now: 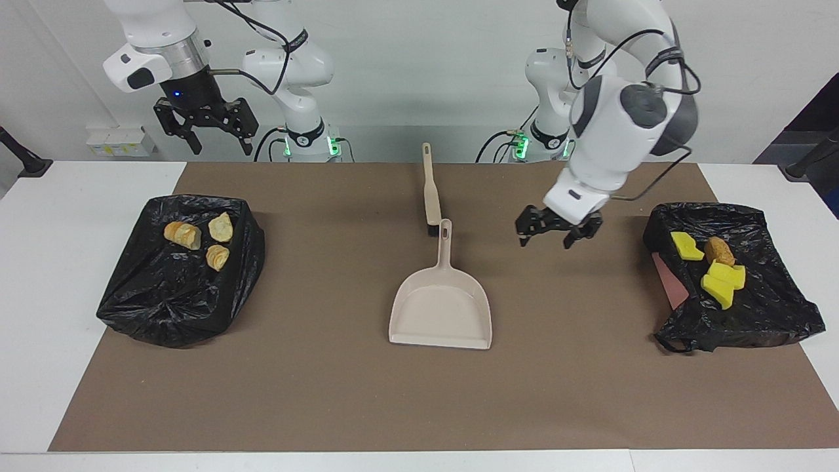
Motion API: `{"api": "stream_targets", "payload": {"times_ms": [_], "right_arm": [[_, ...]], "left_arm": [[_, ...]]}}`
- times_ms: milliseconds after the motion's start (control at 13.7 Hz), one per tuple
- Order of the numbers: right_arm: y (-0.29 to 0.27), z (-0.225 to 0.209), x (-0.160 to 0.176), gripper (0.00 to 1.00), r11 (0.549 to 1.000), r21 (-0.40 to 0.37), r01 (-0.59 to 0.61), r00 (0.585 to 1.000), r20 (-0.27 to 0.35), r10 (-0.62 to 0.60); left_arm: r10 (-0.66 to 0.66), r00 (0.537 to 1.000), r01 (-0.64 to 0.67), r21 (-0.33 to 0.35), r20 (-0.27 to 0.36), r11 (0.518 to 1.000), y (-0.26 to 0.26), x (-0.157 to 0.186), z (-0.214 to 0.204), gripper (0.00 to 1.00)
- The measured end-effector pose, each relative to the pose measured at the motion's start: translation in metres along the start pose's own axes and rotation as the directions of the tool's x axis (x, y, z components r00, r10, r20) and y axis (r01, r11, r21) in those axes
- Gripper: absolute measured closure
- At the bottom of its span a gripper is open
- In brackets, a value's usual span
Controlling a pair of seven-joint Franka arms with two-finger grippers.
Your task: Sweep and dump trash in bin
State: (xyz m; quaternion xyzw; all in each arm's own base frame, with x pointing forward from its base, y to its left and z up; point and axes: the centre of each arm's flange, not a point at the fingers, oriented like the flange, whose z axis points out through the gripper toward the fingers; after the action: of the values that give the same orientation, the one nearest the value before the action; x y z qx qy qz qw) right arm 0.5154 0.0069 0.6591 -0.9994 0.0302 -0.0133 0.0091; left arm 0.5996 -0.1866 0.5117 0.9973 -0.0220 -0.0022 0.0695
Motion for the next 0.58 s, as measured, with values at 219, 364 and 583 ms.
{"api": "stream_targets", "payload": {"times_ms": [219,364,583], "right_arm": [[0.000,0.000,0.000,0.00,1.000,0.000,-0.001,1.000,0.000,0.001],[0.000,0.000,0.000,0.00,1.000,0.000,-0.001,1.000,0.000,0.001],[0.000,0.000,0.000,0.00,1.000,0.000,-0.001,1.000,0.000,0.001]], "left_arm": [[0.003,1.000,-0.003,0.006,0.009,1.000,-0.053,0.007,-0.012,0.00],[0.020,1.000,-0.020,0.015,-0.002,1.000,-0.090,0.012,-0.020,0.00],[0.056,0.998,-0.056,0.025,-0.005,0.998,-0.139,0.008,-0.040,0.00]]}}
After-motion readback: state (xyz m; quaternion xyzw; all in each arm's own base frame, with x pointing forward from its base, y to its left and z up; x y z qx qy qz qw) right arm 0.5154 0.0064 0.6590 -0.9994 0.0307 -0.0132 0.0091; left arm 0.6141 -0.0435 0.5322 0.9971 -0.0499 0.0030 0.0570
